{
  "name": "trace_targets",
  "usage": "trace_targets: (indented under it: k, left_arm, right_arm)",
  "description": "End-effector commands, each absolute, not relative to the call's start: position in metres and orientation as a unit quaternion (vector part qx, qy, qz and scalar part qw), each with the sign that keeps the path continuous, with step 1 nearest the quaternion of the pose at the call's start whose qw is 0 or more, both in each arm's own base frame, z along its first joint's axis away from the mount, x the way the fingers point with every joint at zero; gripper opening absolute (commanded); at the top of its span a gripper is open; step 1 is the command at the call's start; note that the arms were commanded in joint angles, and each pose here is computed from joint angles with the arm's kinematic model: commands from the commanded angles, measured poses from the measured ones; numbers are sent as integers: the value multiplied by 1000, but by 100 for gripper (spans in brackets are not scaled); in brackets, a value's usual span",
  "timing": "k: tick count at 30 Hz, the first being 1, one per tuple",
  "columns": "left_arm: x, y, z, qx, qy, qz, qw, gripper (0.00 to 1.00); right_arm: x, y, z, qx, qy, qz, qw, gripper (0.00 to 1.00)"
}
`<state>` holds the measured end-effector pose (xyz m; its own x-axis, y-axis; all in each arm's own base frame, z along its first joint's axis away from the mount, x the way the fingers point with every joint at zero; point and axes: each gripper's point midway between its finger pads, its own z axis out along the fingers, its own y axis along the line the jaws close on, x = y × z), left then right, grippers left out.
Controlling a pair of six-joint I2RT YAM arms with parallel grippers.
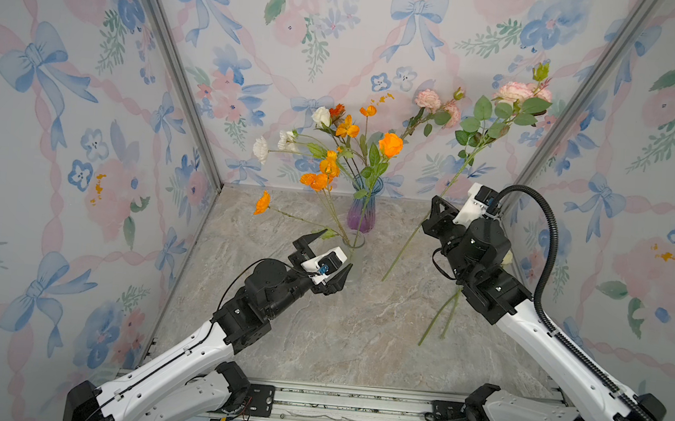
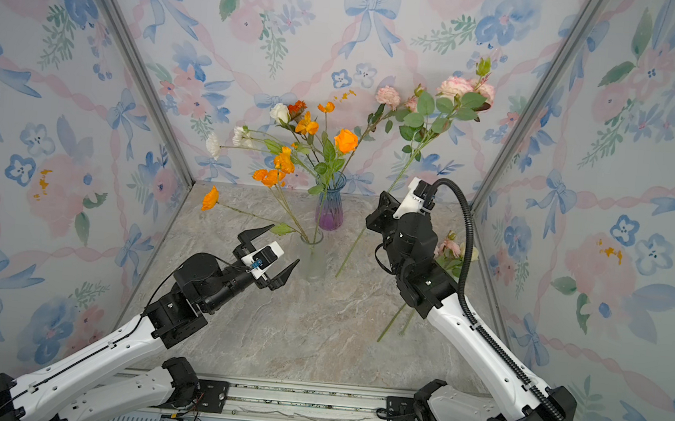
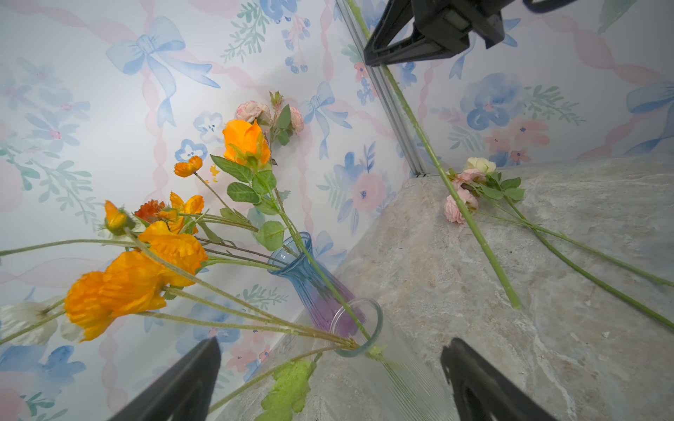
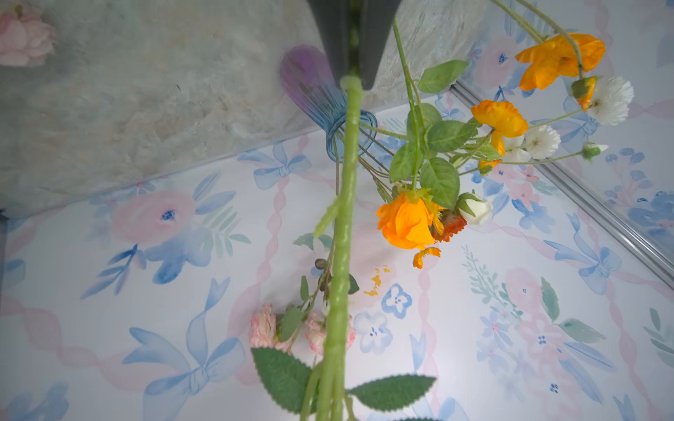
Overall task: Arrange the flowers into the vase
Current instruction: 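Lift the pink rose with the right gripper and carry it over the vase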
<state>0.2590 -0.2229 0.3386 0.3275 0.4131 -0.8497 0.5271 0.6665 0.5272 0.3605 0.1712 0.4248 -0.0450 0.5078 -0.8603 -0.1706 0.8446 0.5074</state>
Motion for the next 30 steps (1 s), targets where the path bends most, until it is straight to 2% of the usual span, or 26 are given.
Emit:
trace_targets:
  k: [1, 11, 30]
  left_arm:
    - [260, -222, 338, 400, 579, -42, 709, 98]
    - [257, -222, 340, 402, 574, -47, 712, 98]
    - [256, -224, 337, 409, 571, -51, 710, 98]
  right_arm:
    - [351, 170, 473, 141, 600, 236, 751, 0]
    - [343, 218, 488, 138, 519, 219, 814, 0]
    - [372, 240, 444, 177, 518, 171, 819, 0]
